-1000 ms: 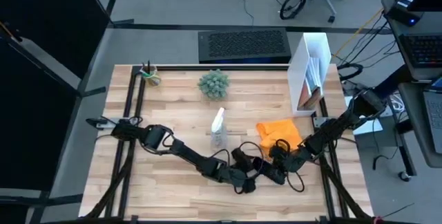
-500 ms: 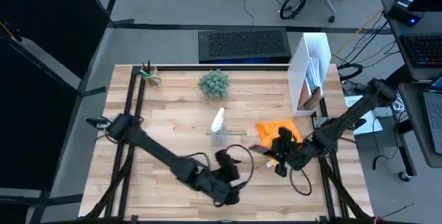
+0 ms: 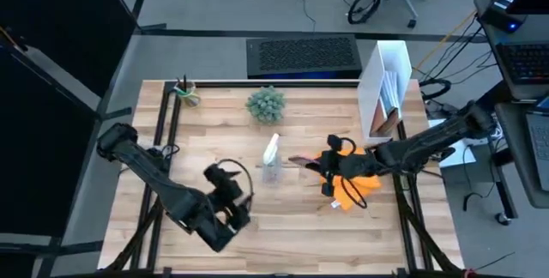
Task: Apply microfiber cloth
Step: Spray the front of the cellphone using the spray bottle
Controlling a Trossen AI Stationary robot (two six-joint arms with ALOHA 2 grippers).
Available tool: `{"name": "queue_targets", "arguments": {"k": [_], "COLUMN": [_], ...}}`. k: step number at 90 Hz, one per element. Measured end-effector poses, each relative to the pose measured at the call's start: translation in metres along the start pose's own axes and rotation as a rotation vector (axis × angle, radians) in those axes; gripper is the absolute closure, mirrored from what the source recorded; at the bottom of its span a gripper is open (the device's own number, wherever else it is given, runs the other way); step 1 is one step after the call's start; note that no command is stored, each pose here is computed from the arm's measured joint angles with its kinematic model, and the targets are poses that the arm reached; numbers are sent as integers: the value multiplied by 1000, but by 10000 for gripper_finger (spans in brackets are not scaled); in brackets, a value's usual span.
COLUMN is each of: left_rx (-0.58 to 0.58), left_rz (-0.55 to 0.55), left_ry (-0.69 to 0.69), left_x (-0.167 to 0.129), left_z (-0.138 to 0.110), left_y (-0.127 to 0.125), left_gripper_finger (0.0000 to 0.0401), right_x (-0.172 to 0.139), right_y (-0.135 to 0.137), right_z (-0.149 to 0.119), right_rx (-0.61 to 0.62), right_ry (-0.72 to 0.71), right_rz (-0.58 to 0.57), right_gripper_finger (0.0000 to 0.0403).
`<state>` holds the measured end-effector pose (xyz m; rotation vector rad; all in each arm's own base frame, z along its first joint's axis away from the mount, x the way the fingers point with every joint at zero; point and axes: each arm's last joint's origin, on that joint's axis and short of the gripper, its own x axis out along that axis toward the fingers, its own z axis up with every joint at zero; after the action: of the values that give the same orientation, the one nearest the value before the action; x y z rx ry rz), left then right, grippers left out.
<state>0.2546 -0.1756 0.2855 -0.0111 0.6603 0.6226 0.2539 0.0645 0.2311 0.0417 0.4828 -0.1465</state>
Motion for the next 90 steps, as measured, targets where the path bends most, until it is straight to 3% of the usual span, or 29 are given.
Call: {"name": "queue_targets", "arguments": {"k": [6,19,40,50,63,80,90], "left_rx": [-32,-74,-2,50,139,139,169], "left_rz": [-24,-143,-314,-427,-467,-589,-589], "left_ry": [9,50,65,45,24,-77,-43], "left_x": [5,29,72,95,118,131,137], "left_z": [-14,-55,-89,-87,-77,-59,-62], "left_y": [8,13,35,44,58,62,64], "left_gripper_finger": [64,64,64,64,64,64,64], "right_x": [10,27,33,33,33,33,34], "right_y": [0,4,-1,-3,-3,-4,-8], "right_z": [-3,-25,-20,-19,-19,-19,-18], "right_rx": [26,35,88,95,106,124,122], "right_ry": [26,160,104,102,103,83,82], "right_rz": [40,12,-17,-23,-24,-78,-104], "right_gripper_finger": [394,394,394,394,394,394,394]}}
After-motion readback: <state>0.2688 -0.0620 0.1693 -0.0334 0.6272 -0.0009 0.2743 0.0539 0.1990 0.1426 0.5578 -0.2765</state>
